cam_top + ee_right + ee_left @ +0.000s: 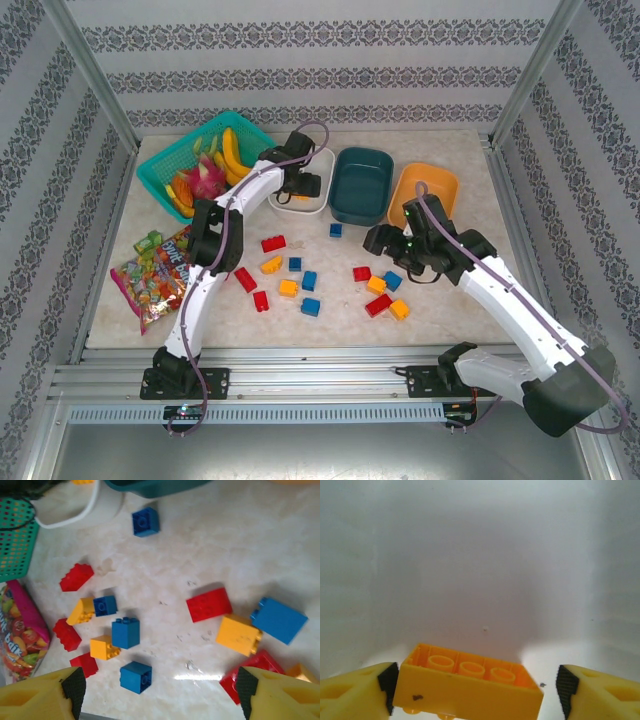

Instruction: Sort the legos into containers by color

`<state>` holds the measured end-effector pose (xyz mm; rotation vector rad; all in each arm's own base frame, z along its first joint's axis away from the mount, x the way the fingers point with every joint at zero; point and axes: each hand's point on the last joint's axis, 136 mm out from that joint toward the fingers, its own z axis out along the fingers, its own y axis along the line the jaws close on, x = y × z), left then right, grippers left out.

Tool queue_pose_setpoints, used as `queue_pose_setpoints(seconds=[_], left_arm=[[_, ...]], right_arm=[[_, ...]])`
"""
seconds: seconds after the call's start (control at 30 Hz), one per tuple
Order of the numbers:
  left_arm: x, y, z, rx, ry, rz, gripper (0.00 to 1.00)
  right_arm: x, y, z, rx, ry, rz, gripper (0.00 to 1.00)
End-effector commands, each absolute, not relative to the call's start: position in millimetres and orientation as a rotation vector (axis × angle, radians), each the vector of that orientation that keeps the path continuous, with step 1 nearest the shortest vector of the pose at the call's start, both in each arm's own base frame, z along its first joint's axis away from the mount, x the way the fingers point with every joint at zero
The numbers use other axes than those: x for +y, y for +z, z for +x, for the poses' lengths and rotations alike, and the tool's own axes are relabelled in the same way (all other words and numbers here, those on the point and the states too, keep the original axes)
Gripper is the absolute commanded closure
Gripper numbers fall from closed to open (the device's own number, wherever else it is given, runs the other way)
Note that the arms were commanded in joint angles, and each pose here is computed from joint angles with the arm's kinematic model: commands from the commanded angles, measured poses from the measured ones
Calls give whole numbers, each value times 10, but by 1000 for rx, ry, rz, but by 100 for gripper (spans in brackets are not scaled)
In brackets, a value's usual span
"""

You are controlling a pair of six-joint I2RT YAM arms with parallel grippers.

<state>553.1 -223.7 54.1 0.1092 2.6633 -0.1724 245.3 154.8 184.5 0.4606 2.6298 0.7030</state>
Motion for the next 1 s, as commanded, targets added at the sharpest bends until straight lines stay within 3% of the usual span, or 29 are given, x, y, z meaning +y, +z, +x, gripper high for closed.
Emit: queue_pose_setpoints(seconds=[0.0, 0.2, 0.43, 0.77, 0.97], left_arm=[[-2304, 1010, 5568, 2597, -252, 85, 14], [-2286, 1792, 5447, 2480, -311, 51, 12], [-2219, 2554, 4622, 2341, -501, 43, 6], [-2171, 2478, 2831, 2316, -858, 154, 4], [-2004, 2350, 2271, 2307, -962, 143, 3]], right_arm=[[1390, 1640, 2202, 2723, 600, 622, 24], [1477, 1450, 1992, 2791, 541, 867, 28], [1670, 1080, 1771, 2802, 429, 1127, 34], [1668, 523, 1704, 2744, 302, 1289, 40], [1671, 334, 1809, 2718, 286, 1294, 40]])
